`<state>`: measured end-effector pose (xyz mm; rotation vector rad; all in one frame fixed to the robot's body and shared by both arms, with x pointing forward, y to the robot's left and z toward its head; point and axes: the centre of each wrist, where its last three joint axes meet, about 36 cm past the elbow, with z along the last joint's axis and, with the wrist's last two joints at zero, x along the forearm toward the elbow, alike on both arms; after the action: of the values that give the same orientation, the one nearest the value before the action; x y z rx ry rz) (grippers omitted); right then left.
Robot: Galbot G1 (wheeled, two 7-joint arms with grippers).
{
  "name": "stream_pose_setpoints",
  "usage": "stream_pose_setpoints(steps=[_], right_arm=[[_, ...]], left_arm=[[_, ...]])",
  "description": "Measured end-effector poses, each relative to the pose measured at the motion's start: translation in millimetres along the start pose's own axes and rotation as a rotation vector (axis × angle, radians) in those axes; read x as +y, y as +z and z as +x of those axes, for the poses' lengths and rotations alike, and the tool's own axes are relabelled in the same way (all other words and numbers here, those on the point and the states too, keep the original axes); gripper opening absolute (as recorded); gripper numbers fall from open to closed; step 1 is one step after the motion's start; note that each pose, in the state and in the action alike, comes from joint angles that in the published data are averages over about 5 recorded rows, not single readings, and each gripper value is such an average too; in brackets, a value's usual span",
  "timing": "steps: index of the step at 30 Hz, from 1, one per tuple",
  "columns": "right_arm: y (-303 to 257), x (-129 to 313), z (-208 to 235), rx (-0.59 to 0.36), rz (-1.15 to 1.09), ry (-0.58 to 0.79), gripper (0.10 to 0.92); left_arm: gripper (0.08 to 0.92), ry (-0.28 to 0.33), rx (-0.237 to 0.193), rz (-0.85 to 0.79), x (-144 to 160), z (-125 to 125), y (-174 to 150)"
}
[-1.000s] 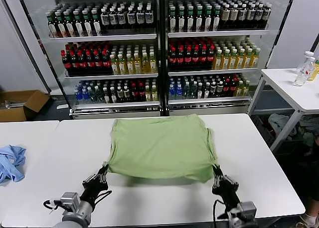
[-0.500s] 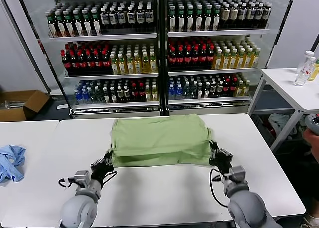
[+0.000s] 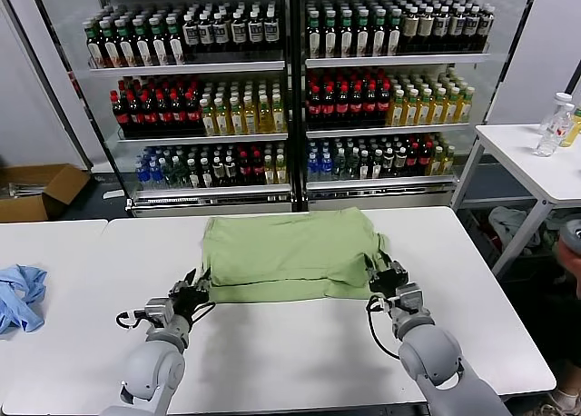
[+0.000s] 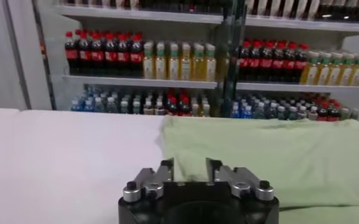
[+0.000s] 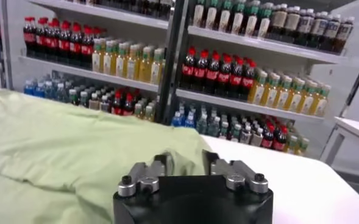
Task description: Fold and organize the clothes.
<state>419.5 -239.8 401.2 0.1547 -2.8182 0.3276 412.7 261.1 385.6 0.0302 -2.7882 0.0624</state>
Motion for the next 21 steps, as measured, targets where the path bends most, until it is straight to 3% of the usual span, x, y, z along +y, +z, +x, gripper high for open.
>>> stream_pose_setpoints(steps=[6, 10, 13, 21], right_arm=[[14.9, 1.4, -0.4, 0.065, -0.028, 0.005, 0.8], [24.2, 3.9, -5.1, 0.107, -0.055, 0.0, 0.769], [30.0, 4.2, -7.2, 0.126, -0.068, -0.005, 0.687], [39.2, 0.9, -7.2, 0.145, -0.085, -0.018, 0.454]], left_arm=[[0.698, -0.023, 0.039, 0.01, 2.3, 5.3, 9.0], [0.78, -0.015, 0.067, 0.018, 1.1, 5.0, 10.8], [0.739, -0.007, 0.093, 0.025, -0.3, 4.6, 13.5], [0.507, 0.009, 0.163, 0.053, 0.2, 0.1, 15.5]])
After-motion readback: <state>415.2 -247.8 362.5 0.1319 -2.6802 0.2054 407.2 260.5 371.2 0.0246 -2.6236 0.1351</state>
